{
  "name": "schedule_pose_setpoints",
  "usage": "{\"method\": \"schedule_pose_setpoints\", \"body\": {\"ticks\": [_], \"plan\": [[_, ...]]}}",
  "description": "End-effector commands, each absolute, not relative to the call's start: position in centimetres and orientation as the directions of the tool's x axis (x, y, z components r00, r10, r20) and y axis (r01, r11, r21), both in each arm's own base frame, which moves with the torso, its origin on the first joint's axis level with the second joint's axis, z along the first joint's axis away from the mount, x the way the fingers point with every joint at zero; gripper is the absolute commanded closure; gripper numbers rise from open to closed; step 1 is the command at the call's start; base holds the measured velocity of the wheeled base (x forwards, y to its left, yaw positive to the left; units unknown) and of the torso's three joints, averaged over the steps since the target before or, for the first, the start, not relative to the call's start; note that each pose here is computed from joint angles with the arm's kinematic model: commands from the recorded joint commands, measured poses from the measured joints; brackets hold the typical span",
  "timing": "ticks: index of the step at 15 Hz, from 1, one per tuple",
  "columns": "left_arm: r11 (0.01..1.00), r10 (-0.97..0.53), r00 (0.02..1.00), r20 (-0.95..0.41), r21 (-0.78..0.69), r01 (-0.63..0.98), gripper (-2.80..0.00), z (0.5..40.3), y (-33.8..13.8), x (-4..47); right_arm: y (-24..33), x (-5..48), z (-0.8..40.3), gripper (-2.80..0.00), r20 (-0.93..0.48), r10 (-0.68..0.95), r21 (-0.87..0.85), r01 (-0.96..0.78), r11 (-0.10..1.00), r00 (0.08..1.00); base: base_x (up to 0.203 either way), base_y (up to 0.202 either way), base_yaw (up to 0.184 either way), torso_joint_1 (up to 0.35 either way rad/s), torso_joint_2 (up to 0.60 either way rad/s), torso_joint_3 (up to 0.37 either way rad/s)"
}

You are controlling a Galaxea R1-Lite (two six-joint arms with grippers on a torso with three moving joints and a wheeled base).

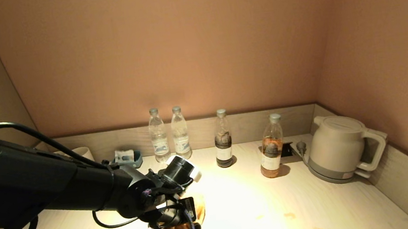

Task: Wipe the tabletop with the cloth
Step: Place the tablecloth

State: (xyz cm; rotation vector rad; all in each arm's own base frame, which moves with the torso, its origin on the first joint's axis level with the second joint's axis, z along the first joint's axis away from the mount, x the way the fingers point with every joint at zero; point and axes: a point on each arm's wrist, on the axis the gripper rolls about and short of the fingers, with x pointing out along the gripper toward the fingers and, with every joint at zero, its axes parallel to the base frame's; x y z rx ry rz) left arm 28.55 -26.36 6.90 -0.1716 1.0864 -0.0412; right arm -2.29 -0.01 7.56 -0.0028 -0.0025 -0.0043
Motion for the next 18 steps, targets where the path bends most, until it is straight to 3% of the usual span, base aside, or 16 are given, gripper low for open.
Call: {"method": "schedule_pose_setpoints", "body": {"ticks": [1,9,13,15,18], "plan": [[0.985,-0.120,0.470,-0.875,-0.162,-0.051,-2.80,7.0,-26.5,28.5,0.0,-2.3,7.6,0.00,0.002,-0.005,-0.003,0.005,1.000,1.000,0.000,0.000,0.000,0.000,0.00,0.000],[0.981,-0.136,0.520,-0.843,-0.188,-0.049,-2.80,9.8,-25.7,27.8,0.0,-2.3,7.6,0.00,0.002,-0.005,-0.003,0.005,1.000,1.000,0.000,0.000,0.000,0.000,0.00,0.000],[0.978,-0.107,0.694,-0.712,-0.200,-0.054,-2.80,16.5,-23.6,26.3,0.0,-2.3,7.6,0.00,0.002,-0.005,-0.003,0.005,1.000,1.000,0.000,0.000,0.000,0.000,0.00,0.000],[0.982,-0.084,0.733,-0.675,-0.181,-0.054,-2.80,17.9,-22.9,26.0,0.0,-2.3,7.6,0.00,0.002,-0.005,-0.003,0.005,1.000,1.000,0.000,0.000,0.000,0.000,0.00,0.000],[0.974,-0.089,0.833,-0.547,-0.221,-0.041,-2.80,23.5,-20.2,23.5,0.0,-2.3,7.6,0.00,0.002,-0.005,-0.003,0.005,1.000,1.000,0.000,0.000,0.000,0.000,0.00,0.000]]}}
